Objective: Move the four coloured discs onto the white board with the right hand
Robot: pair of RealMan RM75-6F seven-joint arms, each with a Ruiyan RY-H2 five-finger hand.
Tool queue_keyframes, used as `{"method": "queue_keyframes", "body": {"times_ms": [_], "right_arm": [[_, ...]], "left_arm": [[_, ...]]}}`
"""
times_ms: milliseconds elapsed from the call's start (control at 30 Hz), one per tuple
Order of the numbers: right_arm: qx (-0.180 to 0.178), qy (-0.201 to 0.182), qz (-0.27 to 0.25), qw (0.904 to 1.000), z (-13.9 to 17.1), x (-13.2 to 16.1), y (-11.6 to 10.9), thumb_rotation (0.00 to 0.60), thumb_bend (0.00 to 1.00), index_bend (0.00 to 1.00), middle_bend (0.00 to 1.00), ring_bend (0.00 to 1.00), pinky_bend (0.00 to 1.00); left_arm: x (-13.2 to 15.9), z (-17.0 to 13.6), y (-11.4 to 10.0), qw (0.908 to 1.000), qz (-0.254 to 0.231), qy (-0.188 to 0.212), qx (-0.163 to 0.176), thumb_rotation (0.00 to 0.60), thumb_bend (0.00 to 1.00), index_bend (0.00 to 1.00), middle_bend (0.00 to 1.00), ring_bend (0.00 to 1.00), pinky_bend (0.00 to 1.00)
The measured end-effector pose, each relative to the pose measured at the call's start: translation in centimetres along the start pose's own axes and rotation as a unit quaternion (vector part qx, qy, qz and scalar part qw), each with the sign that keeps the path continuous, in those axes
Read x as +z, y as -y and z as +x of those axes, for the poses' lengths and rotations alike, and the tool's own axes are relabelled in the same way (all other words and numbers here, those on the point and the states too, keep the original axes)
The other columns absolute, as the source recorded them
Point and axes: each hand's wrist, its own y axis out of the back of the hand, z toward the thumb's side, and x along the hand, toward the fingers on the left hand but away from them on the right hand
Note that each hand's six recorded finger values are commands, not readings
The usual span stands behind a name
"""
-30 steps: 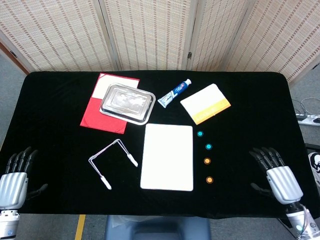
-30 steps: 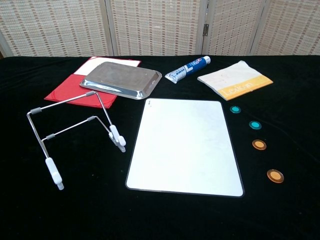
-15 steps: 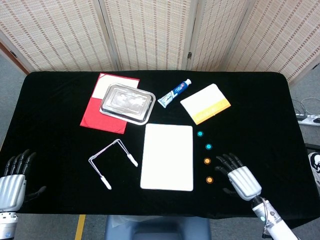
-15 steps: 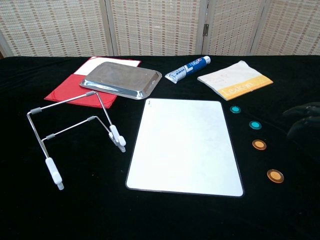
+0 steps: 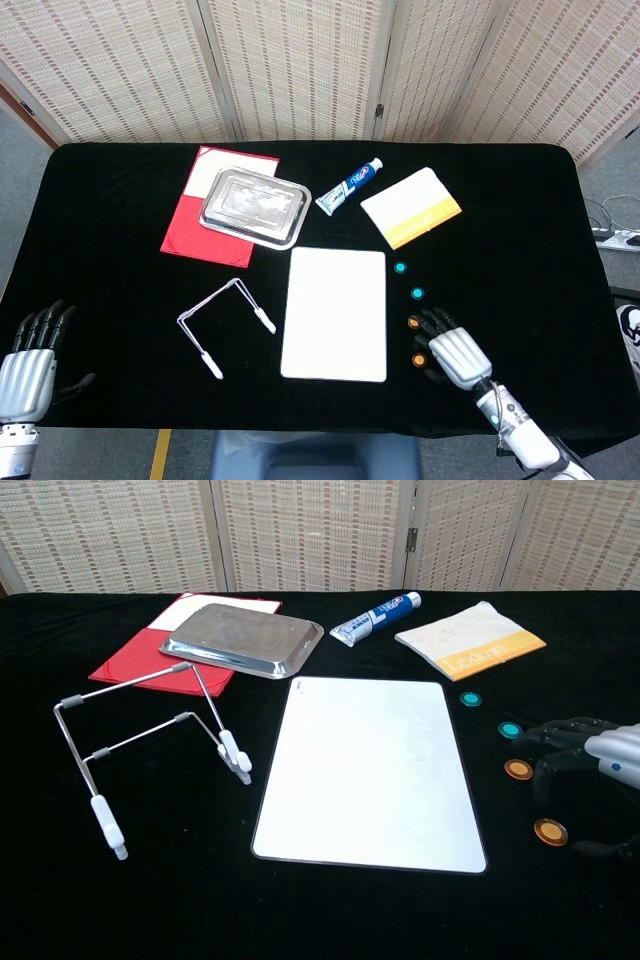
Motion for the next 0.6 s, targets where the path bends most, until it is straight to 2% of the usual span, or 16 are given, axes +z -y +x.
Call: {"method": "queue_keyframes", "body": {"times_ms": [600], "right_arm": [[0.018,0.005,-0.001,0.9998,-0.97,-0.18,0.92,0.600,0.33,0.46,0.13,0.00,0.00]], "left_arm": [[-0.22,0.01,0.46,1.0000,0.000,-0.002,-0.006,0.600,0.14,0.07,0.00,0.05,0.00]]}}
